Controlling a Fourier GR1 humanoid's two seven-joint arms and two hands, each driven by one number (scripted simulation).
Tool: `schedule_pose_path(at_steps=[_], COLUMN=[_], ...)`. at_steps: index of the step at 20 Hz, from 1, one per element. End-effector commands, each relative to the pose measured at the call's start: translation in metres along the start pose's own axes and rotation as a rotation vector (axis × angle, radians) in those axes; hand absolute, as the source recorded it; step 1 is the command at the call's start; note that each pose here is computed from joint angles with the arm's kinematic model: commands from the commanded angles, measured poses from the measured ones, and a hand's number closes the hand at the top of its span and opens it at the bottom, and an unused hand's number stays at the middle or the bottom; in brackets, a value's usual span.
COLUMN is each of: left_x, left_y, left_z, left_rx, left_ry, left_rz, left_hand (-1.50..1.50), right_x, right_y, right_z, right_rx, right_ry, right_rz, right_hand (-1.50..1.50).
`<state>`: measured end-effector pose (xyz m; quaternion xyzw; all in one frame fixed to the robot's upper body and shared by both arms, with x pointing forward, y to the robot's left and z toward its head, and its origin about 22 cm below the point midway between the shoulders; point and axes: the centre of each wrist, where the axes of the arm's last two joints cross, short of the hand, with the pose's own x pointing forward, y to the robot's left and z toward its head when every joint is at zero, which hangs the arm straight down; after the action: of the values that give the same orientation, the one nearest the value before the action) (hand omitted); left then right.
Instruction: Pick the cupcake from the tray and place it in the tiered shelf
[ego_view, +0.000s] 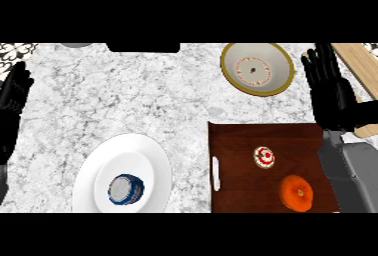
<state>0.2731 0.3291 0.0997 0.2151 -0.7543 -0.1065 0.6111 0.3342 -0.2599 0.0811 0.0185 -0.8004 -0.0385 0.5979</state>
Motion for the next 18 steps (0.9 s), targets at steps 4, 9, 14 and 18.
schedule_pose_path(at_steps=[4,9,14,18], left_x=[-0.003,-0.010,-0.009,-0.013], left_y=[-0.029,-0.065,-0.061,-0.050], left_z=[0.008,0.027,0.028,0.030], left_rx=[-0.110,-0.211,-0.218,-0.216], left_ry=[0.061,0.146,0.169,0.165], left_rz=[0.142,0.281,0.266,0.279], left_hand=[0.00,0.00,0.00,0.00], right_x=[0.040,-0.001,-0.024,-0.019], right_y=[0.020,-0.056,-0.081,-0.109], right_z=[-0.027,-0.005,0.013,0.011], right_rx=[0.452,0.455,0.760,0.855], right_ry=[-0.224,0.143,0.153,0.119], right_rz=[-0.205,0.337,0.119,0.135], right_hand=[1.50,1.50,-1.50,-1.50])
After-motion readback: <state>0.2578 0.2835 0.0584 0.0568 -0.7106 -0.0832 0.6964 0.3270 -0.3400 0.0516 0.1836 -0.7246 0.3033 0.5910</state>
